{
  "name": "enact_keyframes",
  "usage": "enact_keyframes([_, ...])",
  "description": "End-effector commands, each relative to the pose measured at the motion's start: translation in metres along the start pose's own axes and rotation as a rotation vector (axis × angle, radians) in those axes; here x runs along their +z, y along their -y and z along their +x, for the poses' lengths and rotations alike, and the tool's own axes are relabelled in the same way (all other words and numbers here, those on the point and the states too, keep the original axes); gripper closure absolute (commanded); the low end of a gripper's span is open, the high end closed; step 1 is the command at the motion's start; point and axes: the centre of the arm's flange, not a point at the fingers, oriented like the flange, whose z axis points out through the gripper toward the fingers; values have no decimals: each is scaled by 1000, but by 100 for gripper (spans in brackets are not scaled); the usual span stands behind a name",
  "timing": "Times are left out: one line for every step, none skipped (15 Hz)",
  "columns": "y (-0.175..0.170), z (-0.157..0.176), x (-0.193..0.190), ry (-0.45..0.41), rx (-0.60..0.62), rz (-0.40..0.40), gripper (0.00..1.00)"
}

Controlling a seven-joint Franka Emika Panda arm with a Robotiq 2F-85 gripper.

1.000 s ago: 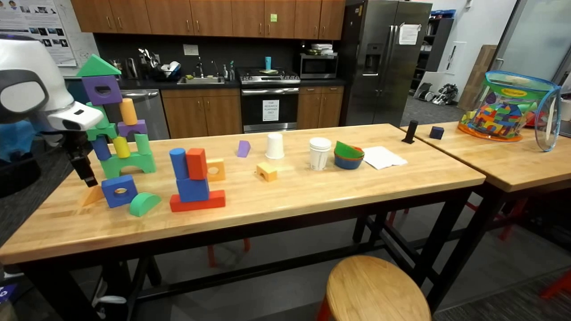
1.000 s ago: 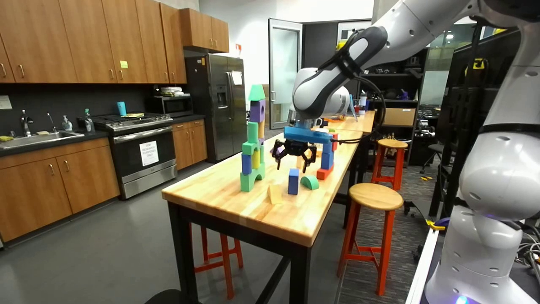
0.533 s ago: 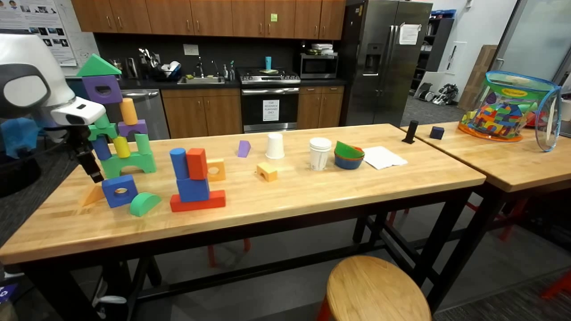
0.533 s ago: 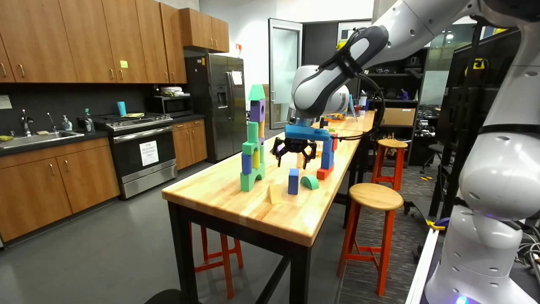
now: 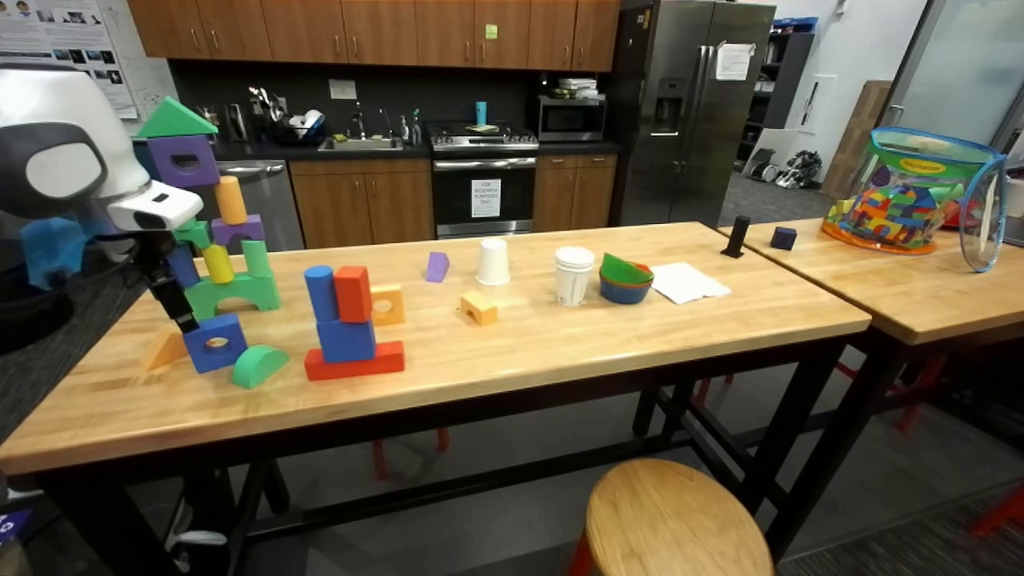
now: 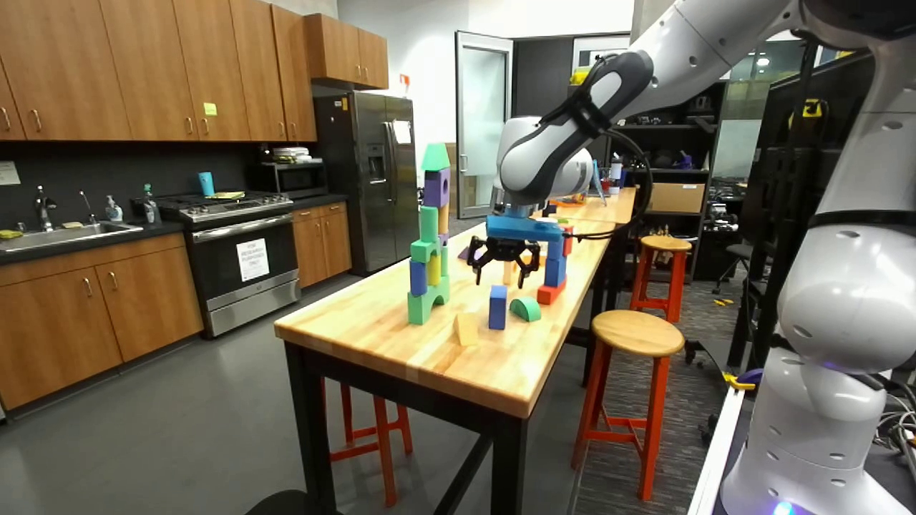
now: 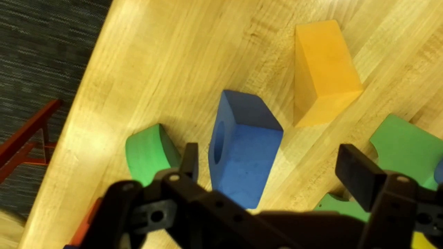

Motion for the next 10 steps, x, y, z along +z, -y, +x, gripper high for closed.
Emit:
enact_keyframes([10, 12, 2, -20, 18, 9, 0])
enact_keyframes([11, 13, 1, -24, 17, 11, 0])
enact_keyframes([13, 16, 1, -27, 18, 15, 0])
enact_keyframes([14, 19, 1, -34, 21, 18, 0])
enact_keyframes([15, 24, 2, -36, 28, 21, 0])
enact_keyframes([16, 27, 2, -44, 39, 21, 0])
enact_keyframes([14, 27, -1, -49, 65, 27, 0])
enact_keyframes([12, 22, -7, -61, 83, 38, 0])
enact_keyframes([11, 21, -1, -35, 48, 30, 0])
enact_keyframes([10, 23, -2, -39, 59, 34, 0])
